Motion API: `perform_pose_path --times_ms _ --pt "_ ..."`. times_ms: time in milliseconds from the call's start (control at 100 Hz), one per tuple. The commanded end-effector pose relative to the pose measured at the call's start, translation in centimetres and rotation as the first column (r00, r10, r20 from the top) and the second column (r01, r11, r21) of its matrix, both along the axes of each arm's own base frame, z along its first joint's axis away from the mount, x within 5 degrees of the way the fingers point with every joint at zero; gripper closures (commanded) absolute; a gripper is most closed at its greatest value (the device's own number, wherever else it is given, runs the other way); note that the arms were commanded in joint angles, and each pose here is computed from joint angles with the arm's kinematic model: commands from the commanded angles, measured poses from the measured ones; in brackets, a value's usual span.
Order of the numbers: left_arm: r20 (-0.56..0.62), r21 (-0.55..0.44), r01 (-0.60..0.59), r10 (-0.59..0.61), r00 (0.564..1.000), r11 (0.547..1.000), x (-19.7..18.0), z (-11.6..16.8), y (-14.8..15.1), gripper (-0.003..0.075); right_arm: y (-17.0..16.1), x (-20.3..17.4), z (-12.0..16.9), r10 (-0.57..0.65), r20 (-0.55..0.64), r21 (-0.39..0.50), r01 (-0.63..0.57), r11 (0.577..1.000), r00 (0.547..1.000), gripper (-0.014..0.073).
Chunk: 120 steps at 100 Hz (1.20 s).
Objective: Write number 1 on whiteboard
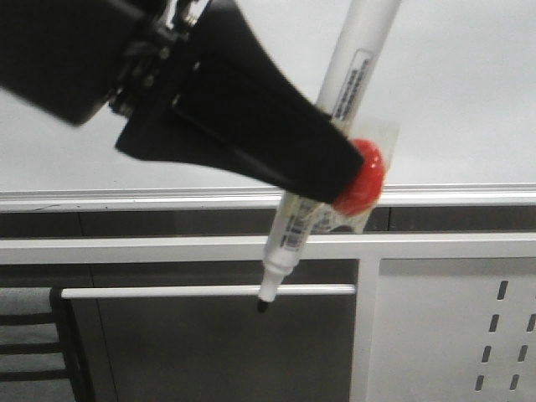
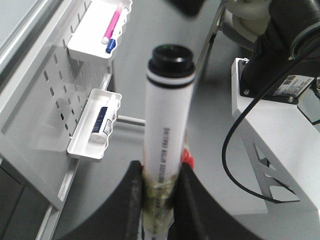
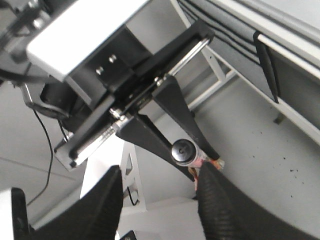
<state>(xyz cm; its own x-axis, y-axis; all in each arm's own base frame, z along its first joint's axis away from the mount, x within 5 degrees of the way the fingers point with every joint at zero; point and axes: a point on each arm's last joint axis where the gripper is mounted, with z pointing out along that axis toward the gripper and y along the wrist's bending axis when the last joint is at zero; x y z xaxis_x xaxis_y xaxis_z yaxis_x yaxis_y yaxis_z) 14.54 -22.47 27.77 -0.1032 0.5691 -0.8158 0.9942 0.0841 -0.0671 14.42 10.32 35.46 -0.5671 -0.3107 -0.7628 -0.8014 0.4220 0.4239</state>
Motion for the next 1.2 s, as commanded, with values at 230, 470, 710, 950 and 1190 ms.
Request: perform_pose_path --times_ms 230,470,710,950,1190 --pt "0.014 -0.040 0.035 -0.035 0.999 0.999 -0.1 1.7 -0.7 0.0741 1.1 1.0 2.0 0.046 0.055 0.027 -0.048 0.999 0.997 0.0284" --pt "0.019 -0.041 0.028 -0.028 0.999 0.999 0.1 1.7 -0.7 0.0741 1.9 1.6 1.0 0.107 -0.011 0.013 -0.107 0.994 0.994 0.0284" --pt "0.019 -0.042 0.026 -0.025 1.000 0.999 0.1 1.7 -0.7 0.0741 2.1 1.9 0.7 0.108 -0.017 0.002 -0.108 0.994 0.994 0.0366" --pt "0.022 -0.044 0.019 -0.018 1.000 0.999 0.1 1.7 -0.7 0.0741 2.1 1.7 0.6 0.121 -0.026 -0.006 -0.122 0.993 0.992 0.0359" --pt "0.022 -0.044 0.019 -0.018 1.000 0.999 0.1 1.7 -0.7 0.0741 2.1 1.8 0.6 0.114 -0.026 -0.005 -0.114 0.993 0.993 0.0214"
